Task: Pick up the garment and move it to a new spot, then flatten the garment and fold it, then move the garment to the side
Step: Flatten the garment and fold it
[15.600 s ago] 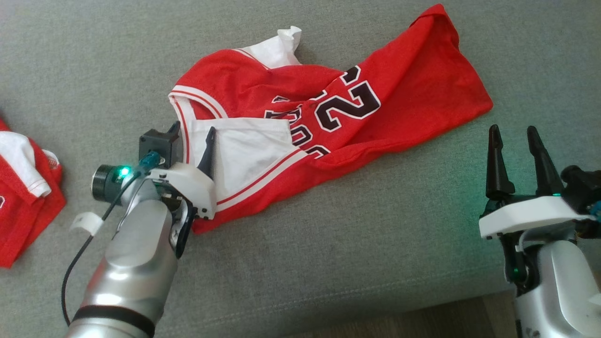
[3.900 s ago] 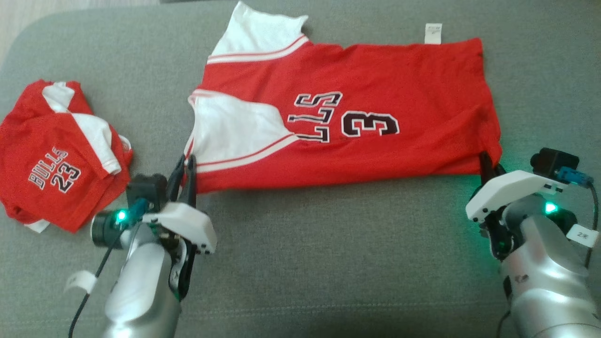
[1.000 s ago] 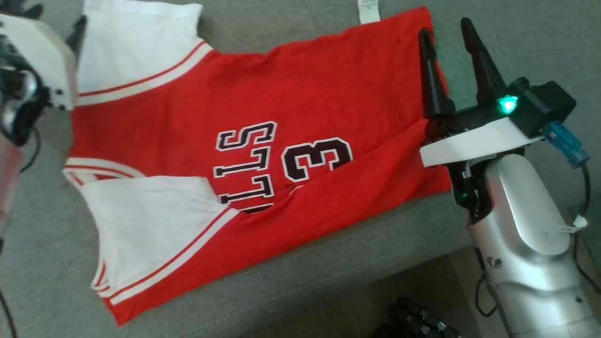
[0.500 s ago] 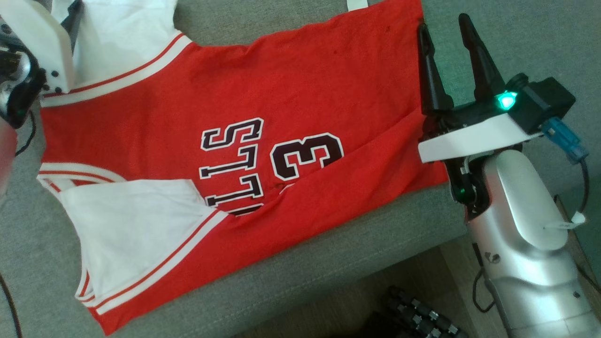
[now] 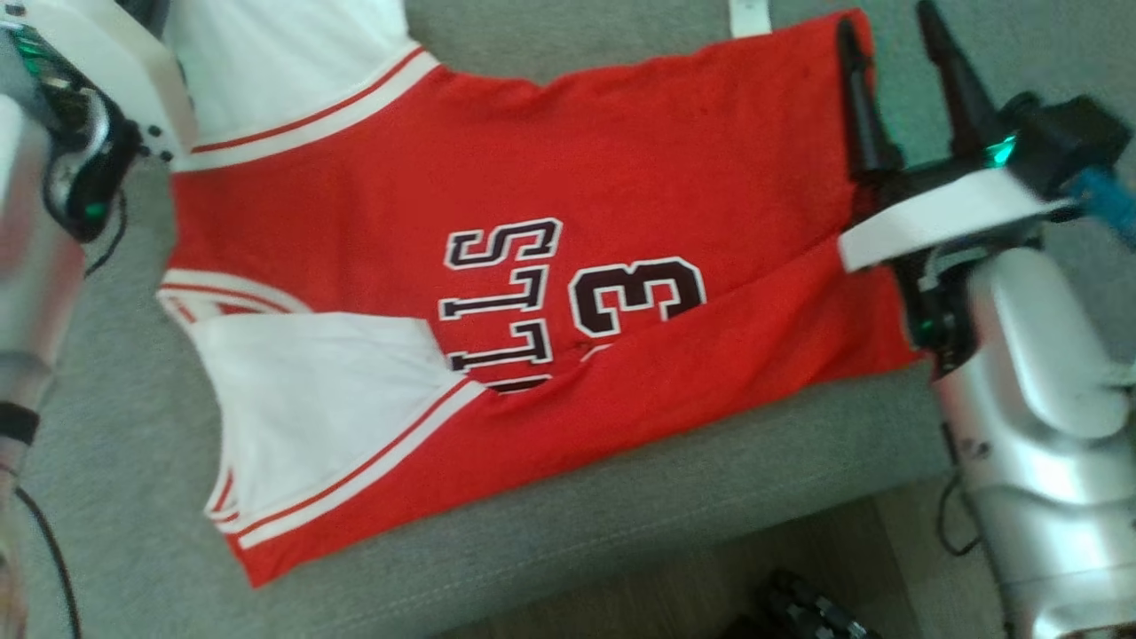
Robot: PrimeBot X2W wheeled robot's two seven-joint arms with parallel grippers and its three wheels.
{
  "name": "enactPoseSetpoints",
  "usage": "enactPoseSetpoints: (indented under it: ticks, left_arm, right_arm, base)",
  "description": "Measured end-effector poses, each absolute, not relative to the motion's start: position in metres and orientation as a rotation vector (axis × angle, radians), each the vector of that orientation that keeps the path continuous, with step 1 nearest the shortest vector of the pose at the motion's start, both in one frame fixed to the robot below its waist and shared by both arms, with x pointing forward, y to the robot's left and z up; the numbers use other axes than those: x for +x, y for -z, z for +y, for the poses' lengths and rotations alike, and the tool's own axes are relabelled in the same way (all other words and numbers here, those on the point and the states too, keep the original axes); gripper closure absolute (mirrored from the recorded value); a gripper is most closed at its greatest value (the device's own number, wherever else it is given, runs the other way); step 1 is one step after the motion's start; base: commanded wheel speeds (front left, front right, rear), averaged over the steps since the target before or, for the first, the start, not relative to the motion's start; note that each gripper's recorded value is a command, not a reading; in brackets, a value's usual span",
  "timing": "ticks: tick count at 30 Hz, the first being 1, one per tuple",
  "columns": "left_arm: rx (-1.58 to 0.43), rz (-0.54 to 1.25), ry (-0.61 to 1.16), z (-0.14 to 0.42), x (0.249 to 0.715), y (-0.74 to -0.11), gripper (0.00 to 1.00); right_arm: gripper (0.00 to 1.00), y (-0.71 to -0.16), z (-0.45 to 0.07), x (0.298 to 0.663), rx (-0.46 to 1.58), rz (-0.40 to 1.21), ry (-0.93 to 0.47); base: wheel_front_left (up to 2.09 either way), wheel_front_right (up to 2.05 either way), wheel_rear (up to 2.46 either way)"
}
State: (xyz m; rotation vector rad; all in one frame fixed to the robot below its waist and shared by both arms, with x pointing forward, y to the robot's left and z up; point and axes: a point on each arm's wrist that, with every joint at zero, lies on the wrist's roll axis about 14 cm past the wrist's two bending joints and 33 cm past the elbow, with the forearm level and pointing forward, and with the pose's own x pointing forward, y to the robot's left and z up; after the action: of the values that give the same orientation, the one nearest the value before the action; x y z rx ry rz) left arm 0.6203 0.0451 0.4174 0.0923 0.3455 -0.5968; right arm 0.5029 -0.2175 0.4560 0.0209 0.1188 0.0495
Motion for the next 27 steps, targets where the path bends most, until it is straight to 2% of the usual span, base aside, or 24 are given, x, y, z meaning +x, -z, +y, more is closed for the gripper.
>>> enactPoseSetpoints:
  ticks: [3, 6, 18, 27]
  left_arm:
    - [0.057, 0.275, 0.595, 0.045, 0.613, -0.435, 1.0]
    - [0.03, 0.247, 0.593, 0.047, 0.601, -0.441, 1.0]
    - [0.001, 0.205, 0.58, 0.061, 0.578, -0.452, 1.0]
    - [-0.02, 0.194, 0.57, 0.066, 0.574, -0.452, 1.0]
  right_arm:
    - [0.0, -0.45, -0.217, 0.507, 0.081, 0.177, -0.057]
    - [0.0, -0.436, -0.22, 0.507, 0.054, 0.268, -0.081]
    - [0.0, -0.406, -0.248, 0.523, -0.069, 0.475, -0.098]
    - [0.0, -0.371, -0.259, 0.526, -0.066, 0.643, -0.069]
  base:
    - [0.0, 0.0, 0.0]
    - [0.0, 0.0, 0.0]
    - [0.0, 0.0, 0.0]
    - [0.0, 0.0, 0.0]
